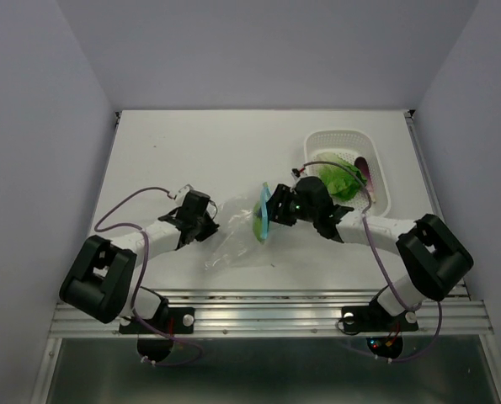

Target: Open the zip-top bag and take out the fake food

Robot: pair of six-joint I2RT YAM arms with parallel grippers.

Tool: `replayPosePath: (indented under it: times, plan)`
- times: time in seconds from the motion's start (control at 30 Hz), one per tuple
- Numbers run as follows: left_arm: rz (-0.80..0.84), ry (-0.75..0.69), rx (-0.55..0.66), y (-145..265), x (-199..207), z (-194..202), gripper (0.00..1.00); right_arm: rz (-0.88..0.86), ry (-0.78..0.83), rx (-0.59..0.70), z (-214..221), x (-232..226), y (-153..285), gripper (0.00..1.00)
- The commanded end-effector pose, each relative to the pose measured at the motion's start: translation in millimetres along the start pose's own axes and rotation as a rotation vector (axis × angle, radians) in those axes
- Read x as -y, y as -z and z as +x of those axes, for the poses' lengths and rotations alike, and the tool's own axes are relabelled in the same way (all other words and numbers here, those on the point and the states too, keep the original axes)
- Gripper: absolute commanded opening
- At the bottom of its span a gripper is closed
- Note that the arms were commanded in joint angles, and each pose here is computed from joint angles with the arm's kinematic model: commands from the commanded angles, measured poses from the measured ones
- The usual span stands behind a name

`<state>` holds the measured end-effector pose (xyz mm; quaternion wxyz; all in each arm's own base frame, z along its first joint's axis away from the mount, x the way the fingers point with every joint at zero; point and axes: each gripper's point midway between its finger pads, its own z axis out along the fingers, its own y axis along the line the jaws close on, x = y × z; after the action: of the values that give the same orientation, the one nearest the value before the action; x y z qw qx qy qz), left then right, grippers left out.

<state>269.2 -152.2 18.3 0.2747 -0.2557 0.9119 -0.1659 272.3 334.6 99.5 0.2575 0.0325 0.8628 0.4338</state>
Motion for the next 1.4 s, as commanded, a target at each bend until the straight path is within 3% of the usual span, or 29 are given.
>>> replayPosePath:
  times: [0.0, 0.2, 0.6, 0.73, 0.77, 0.8, 0.9, 0.93, 1.0, 1.03, 1.13, 1.2, 1.23, 1.3, 1.33, 1.37]
  plan:
    - [-0.090, -0.047, -0.003, -6, -23, -5, 0.00, -0.031, -0.048, 0.103, -41, -6, 28, 0.27]
    - [-0.103, -0.074, -0.002, -14, -24, -22, 0.00, -0.043, -0.054, 0.130, -70, -9, 52, 0.27]
    - [-0.029, -0.169, 0.102, -25, 28, -80, 0.00, 0.410, 0.087, 0.372, -154, 55, 135, 0.27]
    - [0.022, -0.188, 0.196, -5, 58, -117, 0.00, 0.574, 0.155, 0.391, -174, 91, 158, 0.29]
    - [0.027, -0.193, 0.219, 2, 63, -125, 0.05, 0.591, 0.186, 0.384, -176, 94, 158, 0.29]
    - [0.027, -0.194, 0.243, 13, 66, -133, 0.22, 0.615, 0.213, 0.388, -182, 98, 161, 0.29]
    - [0.032, -0.191, 0.335, 45, 78, -159, 0.47, 0.679, 0.297, 0.364, -189, 110, 161, 0.29]
    - [0.037, -0.188, 0.359, 54, 81, -164, 0.63, 0.685, 0.313, 0.350, -189, 113, 160, 0.29]
    - [0.059, -0.176, 0.419, 80, 85, -175, 0.81, 0.680, 0.358, 0.322, -189, 113, 156, 0.35]
    - [0.061, -0.170, 0.440, 88, 84, -179, 0.92, 0.685, 0.370, 0.302, -188, 116, 154, 0.43]
    - [0.083, -0.140, 0.505, 119, 82, -185, 0.99, 0.697, 0.364, 0.277, -183, 124, 149, 0.47]
    - [0.075, -0.102, 0.536, 135, 73, -186, 0.99, 0.682, 0.353, 0.269, -181, 123, 146, 0.62]
    - [0.067, -0.090, 0.549, 141, 70, -188, 0.99, 0.673, 0.348, 0.270, -181, 120, 146, 0.77]
    - [0.057, -0.075, 0.553, 149, 64, -185, 0.99, 0.676, 0.343, 0.288, -184, 117, 150, 0.89]
    - [0.065, -0.058, 0.574, 158, 63, -187, 0.99, 0.691, 0.332, 0.310, -187, 115, 155, 1.00]
    - [0.067, -0.051, 0.582, 166, 60, -187, 0.99, 0.685, 0.333, 0.341, -192, 108, 162, 1.00]
